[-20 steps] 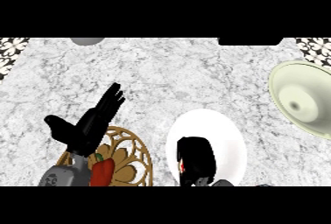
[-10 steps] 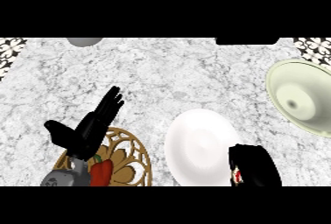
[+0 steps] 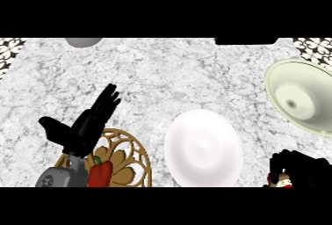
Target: Pick the cupcake from the plate and place it in the bowl
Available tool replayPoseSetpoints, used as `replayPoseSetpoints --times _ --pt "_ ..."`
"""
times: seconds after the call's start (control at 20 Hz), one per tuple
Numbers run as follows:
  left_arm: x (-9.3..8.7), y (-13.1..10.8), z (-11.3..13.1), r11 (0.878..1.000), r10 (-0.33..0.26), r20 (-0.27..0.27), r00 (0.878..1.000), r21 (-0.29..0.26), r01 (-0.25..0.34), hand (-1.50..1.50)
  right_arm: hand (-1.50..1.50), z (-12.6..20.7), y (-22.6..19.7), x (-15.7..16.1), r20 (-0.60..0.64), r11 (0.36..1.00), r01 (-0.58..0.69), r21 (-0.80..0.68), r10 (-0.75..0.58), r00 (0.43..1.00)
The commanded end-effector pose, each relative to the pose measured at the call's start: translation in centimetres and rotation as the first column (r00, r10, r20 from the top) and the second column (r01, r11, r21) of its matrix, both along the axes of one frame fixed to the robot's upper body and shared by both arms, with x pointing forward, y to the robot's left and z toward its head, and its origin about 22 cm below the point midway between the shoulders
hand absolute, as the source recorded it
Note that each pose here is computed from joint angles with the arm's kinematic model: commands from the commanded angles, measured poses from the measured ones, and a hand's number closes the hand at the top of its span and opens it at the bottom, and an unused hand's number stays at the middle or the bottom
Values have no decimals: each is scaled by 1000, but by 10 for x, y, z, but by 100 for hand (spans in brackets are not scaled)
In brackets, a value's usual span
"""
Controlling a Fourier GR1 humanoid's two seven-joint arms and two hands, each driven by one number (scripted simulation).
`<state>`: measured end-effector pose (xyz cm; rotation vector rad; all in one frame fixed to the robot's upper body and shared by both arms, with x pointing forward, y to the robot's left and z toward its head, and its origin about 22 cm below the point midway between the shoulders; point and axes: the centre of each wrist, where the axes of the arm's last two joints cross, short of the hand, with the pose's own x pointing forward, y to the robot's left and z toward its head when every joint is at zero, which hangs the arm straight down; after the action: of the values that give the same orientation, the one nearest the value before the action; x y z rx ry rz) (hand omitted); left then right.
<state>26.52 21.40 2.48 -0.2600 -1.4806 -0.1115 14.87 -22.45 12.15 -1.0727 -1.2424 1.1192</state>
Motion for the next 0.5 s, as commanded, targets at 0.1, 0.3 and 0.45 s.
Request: replayPoseSetpoints --times 0.1,0.3,0.45 --pt "-10 -8 2 1000 0 -4 1000 -8 0 0 150 69 -9 -30 184 999 30 30 -35 982" --pt "8 1 -6 1000 1 1 1000 11 -1 0 150 74 -15 -10 210 997 64 51 -73 975" --pt "4 -3 3 1000 -24 12 1000 13 24 0 150 86 -20 -13 222 997 56 55 -67 973"
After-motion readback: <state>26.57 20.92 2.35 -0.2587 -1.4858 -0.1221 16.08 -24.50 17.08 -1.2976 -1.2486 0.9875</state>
